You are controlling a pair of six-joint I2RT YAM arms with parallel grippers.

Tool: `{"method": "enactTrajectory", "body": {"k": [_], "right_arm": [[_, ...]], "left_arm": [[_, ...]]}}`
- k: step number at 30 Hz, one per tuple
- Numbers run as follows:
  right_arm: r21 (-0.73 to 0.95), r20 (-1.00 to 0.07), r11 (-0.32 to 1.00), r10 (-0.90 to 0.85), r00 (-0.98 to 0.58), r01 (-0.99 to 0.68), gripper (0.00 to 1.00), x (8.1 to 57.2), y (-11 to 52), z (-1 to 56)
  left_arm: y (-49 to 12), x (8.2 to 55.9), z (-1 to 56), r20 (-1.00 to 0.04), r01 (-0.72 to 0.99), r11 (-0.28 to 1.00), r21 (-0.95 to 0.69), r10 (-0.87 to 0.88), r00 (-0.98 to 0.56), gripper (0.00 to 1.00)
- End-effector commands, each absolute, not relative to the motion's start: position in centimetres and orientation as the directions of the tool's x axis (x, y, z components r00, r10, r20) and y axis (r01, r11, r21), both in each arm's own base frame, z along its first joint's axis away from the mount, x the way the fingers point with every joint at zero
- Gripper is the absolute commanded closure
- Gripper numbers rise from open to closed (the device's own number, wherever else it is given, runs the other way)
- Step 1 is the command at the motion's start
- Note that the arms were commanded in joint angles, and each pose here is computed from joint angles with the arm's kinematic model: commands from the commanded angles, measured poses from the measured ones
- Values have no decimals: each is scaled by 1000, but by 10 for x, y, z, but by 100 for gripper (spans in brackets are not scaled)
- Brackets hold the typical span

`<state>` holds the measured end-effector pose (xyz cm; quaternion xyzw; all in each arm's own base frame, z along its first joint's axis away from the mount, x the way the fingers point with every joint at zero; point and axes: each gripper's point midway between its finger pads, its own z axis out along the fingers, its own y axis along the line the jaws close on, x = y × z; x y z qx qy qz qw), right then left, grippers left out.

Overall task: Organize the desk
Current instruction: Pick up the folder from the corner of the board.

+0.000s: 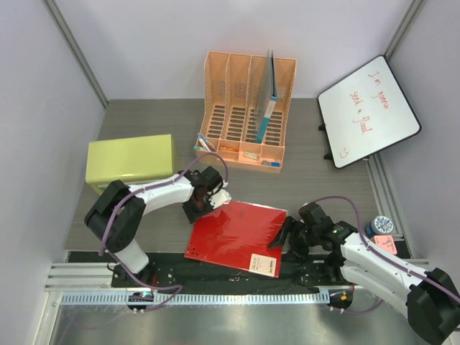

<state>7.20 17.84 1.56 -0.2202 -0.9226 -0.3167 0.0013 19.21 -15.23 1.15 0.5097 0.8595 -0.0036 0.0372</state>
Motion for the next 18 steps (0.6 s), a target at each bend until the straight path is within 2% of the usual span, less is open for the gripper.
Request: {"method": "enactTrajectory", "body": {"k": [1,5,12,18], "right_arm": [[409,166,820,366,-916,401,26,42,147,-7],[475,214,738,430,-877,478,26,44,160,-11],[581,230,614,507,-831,535,27,58,174,-14],[597,230,600,509,-829,533,27,62,180,-15]], "left_arm": [[-179,195,10,-169,877,480,-25,863,-477,83],[-180,193,9,-171,876,481,-35,861,-479,83],[-195,190,18,-196,875,480,-53,855,-481,83],[-220,174,16,-192,895,438,-79,875,-445,83]]}}
